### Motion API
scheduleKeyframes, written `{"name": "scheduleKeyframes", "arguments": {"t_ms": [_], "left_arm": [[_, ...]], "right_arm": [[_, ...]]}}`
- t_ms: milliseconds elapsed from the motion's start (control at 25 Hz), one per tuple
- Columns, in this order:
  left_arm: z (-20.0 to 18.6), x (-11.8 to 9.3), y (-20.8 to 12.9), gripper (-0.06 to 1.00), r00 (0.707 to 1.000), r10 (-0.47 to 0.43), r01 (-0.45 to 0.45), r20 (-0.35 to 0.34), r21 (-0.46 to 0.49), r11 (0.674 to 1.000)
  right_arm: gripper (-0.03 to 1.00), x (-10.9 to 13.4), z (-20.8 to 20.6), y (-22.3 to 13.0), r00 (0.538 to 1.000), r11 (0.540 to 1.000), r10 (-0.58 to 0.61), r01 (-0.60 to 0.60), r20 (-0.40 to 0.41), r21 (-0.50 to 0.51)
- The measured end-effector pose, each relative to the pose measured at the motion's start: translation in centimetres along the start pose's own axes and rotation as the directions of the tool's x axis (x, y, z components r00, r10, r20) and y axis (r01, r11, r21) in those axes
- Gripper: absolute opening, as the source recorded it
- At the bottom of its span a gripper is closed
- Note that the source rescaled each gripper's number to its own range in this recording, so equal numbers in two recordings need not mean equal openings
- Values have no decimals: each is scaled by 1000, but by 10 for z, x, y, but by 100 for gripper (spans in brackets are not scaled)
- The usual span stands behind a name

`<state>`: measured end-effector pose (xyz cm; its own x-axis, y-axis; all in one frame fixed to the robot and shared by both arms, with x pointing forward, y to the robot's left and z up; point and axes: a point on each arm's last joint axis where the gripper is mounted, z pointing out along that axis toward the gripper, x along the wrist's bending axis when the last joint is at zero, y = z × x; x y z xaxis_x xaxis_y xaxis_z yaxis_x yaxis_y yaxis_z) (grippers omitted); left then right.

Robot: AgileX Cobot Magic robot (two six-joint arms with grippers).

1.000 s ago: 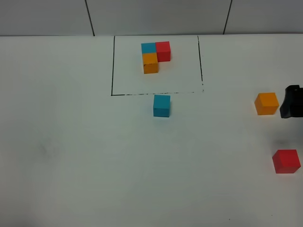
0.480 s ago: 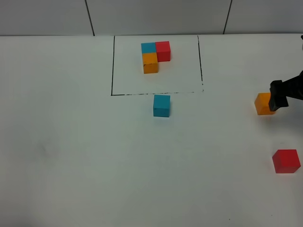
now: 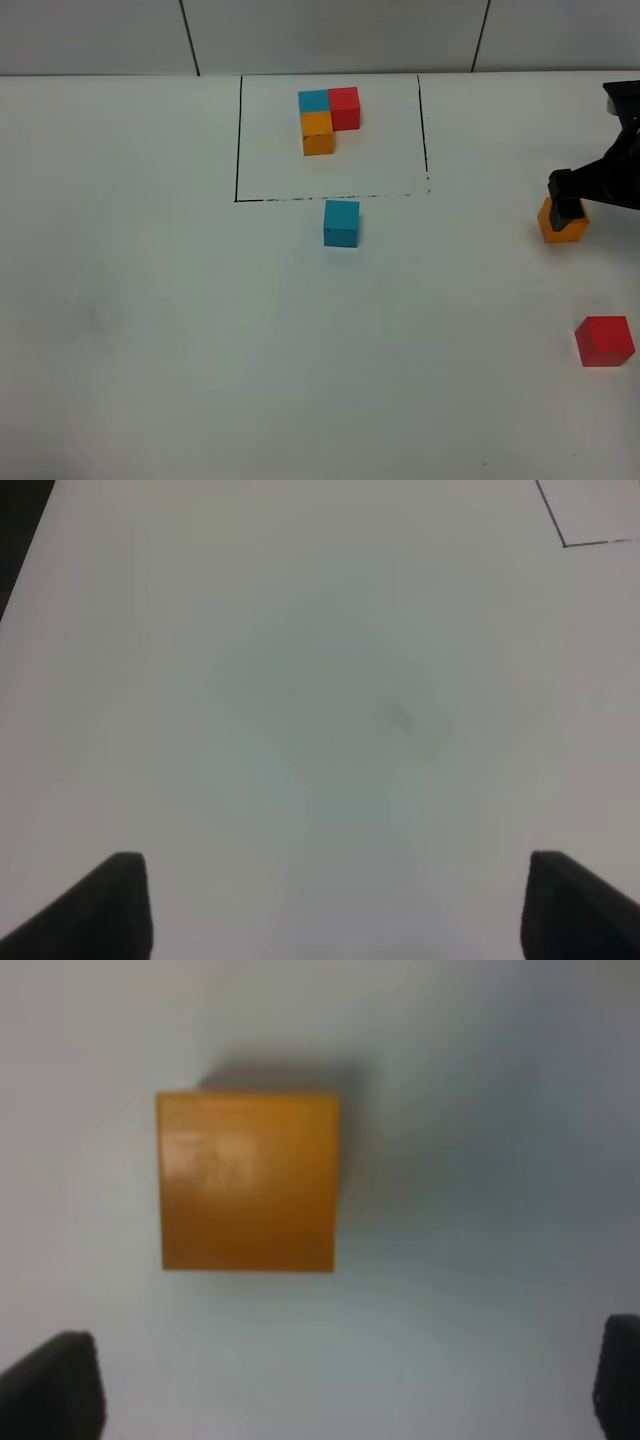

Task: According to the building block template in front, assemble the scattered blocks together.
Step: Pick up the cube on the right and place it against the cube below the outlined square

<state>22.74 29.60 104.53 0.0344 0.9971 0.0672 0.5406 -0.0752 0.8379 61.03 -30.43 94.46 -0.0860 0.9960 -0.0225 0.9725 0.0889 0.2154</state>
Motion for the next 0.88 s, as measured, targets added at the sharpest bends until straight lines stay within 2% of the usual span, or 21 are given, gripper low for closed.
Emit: {"name": "scheduleKeyframes", "arguments": {"t_ms": [360,600,720,800,880], "left_arm": [[0,0,0,75,1000,0,0,0,0,1000],[0,0,0,75,1000,0,0,0,0,1000],[0,0,0,75,1000,0,0,0,0,1000],[0,0,0,75,1000,0,0,0,0,1000],[0,0,0,75,1000,0,0,0,0,1000]], "right_arm": [[100,7,19,18,1000,1000,-14,14,-12,0],[92,8,41,15,1000,998,-14,15,-18,55],[80,8,47,14,1000,997,-13,15,-19,69],[67,8,50,13,1000,997,-13,15,-20,79],[47,8,53,12,1000,996,-10,11,-21,85]]}}
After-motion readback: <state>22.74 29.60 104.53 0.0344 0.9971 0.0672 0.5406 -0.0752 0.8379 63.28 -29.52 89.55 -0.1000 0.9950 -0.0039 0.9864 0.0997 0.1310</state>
